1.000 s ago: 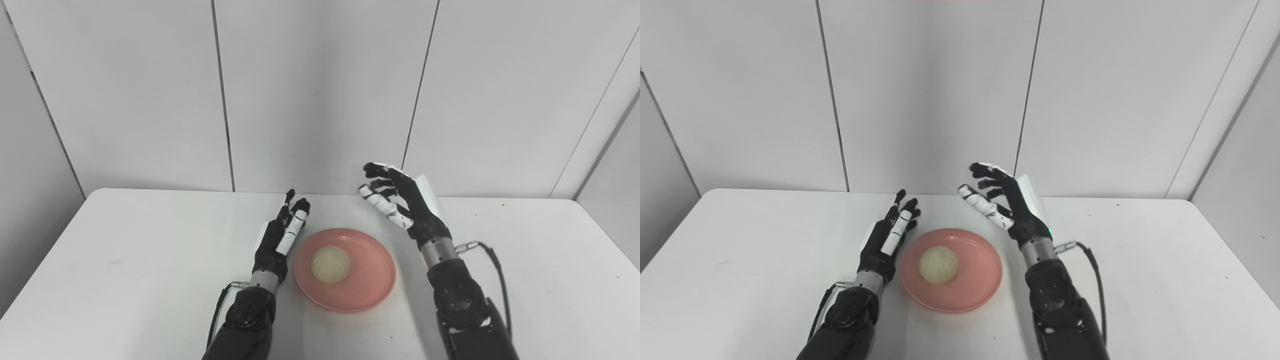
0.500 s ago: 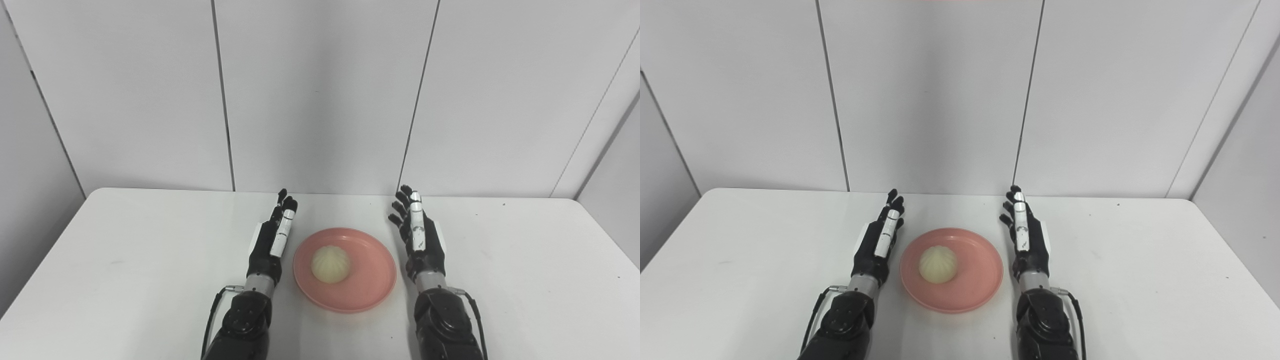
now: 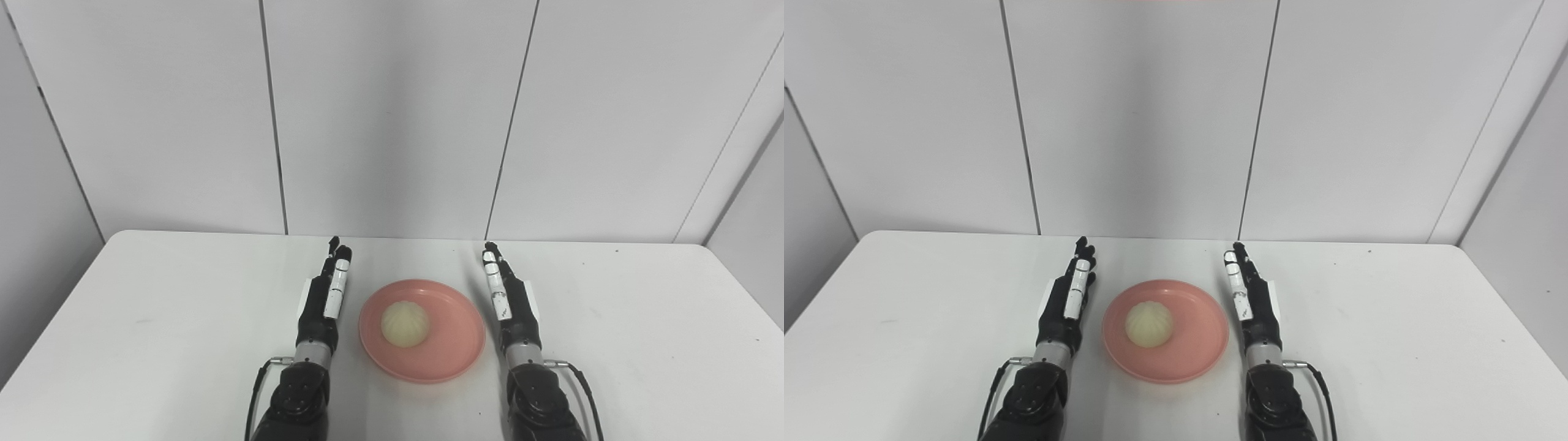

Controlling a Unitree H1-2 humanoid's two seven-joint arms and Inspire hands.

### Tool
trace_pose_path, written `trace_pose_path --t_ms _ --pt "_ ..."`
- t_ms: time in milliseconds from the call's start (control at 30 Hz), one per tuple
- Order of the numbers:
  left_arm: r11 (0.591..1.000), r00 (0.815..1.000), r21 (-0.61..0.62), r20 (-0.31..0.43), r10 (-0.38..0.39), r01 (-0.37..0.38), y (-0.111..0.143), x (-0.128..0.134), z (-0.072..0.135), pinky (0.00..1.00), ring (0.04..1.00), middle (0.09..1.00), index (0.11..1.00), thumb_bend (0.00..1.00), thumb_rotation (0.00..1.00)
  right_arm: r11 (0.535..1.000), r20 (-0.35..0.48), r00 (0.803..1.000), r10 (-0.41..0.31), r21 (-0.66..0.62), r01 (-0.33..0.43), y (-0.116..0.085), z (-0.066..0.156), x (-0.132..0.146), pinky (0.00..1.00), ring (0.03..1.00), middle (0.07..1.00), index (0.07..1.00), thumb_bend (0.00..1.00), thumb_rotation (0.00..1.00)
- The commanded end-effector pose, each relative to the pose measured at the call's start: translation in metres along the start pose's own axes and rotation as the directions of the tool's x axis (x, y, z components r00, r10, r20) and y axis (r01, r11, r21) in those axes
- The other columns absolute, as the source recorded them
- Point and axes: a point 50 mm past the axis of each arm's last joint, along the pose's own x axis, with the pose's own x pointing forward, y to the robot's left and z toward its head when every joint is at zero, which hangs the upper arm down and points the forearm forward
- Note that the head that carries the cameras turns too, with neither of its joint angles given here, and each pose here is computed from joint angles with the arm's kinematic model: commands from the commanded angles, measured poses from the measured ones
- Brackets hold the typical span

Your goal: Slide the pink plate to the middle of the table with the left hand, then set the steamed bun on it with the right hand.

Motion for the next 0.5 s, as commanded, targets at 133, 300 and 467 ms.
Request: trace_pose_path --t_ms 133,300,467 --pt "0.998 1.000 -0.048 0.004 0.030 -0.030 -0.0108 0.0012 0.0063 1.00 1.000 1.000 1.000 0.71 0.98 1.000 0.083 0.997 0.005 -0.009 -0.004 -0.0007 0.0200 0.0097 1.00 0.969 0.945 0.907 0.73 1.00" --pt "0.996 0.999 -0.074 -0.006 0.050 -0.050 -0.0138 0.0003 0.0068 1.00 1.000 1.000 1.000 0.72 0.99 1.000 0.081 0.997 0.018 0.020 -0.020 0.0013 0.0182 0.0088 0.99 0.957 0.940 0.907 0.73 1.00" --pt "0.995 0.998 -0.072 0.002 0.068 -0.067 -0.0144 -0.0014 0.0075 1.00 1.000 1.000 1.000 0.68 0.98 0.998 0.082 0.996 0.033 0.057 -0.038 0.0047 0.0193 0.0081 0.97 0.928 0.920 0.911 0.75 1.00"
